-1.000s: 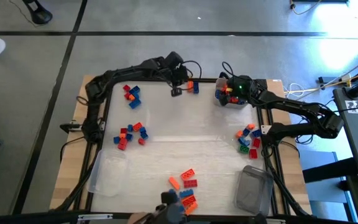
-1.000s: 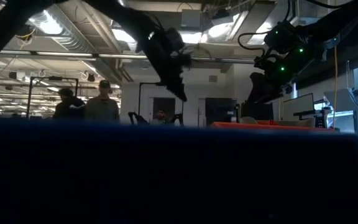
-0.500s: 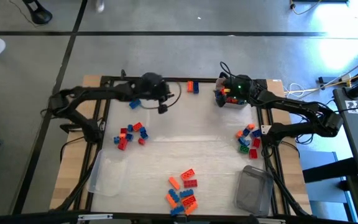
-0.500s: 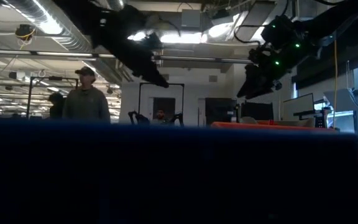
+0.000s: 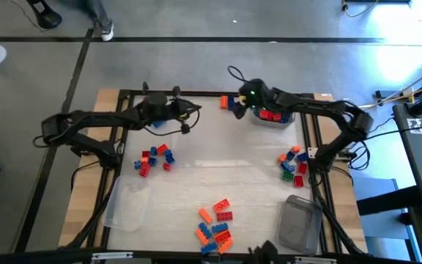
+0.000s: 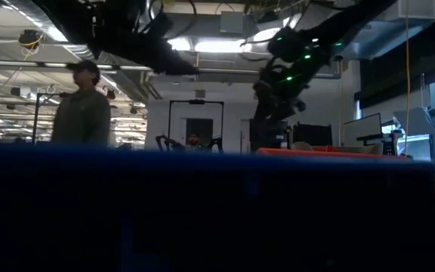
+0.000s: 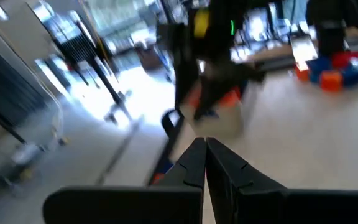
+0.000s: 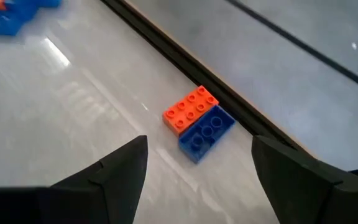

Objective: Sort blocks by size
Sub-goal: Put the blue game piece into the gray bin

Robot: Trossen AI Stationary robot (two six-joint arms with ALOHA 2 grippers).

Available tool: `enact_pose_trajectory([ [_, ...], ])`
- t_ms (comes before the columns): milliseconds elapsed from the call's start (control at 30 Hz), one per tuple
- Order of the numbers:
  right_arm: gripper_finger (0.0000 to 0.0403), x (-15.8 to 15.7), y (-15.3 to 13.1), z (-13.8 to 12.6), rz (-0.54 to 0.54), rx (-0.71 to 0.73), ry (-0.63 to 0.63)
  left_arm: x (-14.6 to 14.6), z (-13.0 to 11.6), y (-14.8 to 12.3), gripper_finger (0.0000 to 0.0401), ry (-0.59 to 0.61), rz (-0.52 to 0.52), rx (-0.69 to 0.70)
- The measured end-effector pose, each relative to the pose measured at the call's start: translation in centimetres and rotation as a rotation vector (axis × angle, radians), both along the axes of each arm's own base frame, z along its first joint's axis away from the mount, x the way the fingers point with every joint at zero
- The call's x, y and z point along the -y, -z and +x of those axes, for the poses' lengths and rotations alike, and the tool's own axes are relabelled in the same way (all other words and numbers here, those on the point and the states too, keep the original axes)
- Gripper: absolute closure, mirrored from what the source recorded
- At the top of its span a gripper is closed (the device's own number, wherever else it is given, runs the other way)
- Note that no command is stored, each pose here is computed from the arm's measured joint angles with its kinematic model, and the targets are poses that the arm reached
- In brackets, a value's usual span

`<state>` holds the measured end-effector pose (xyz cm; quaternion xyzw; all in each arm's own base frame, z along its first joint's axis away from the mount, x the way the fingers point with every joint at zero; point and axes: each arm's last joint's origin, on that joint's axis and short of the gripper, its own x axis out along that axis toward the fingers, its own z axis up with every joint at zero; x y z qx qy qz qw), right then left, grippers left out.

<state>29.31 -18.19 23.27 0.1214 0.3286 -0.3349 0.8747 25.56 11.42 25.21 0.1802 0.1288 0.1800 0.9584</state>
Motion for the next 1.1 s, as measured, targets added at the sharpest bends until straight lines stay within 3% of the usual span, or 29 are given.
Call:
enact_pose_trajectory([
  [133, 0.0118, 1.5, 0.5, 2.4, 0.058, -0.037, 0.042, 0.0, 0.1, -1.0, 0.0401, 0.005, 0.070, 0.078],
  [233, 0.0118, 2.3, 1.0, 3.7, 0.097, -0.067, 0.092, 0.0, 0.0, -1.2, 0.0401, 0.013, 0.128, 0.063],
  [400, 0.0118, 3.2, 1.9, 5.1, 0.158, -0.072, 0.158, 0.1, -0.2, -1.0, 0.0401, 0.013, 0.095, 0.026],
  [800, 0.0118, 4.8, 5.7, 5.2, 0.243, -0.127, 0.226, 0.7, -0.2, -0.6, 0.0401, 0.034, 0.058, -0.013],
  [1100, 0.0118, 6.2, 6.3, 4.5, 0.279, -0.109, 0.238, 0.8, -0.2, -0.6, 0.0401, 0.037, 0.064, -0.015],
])
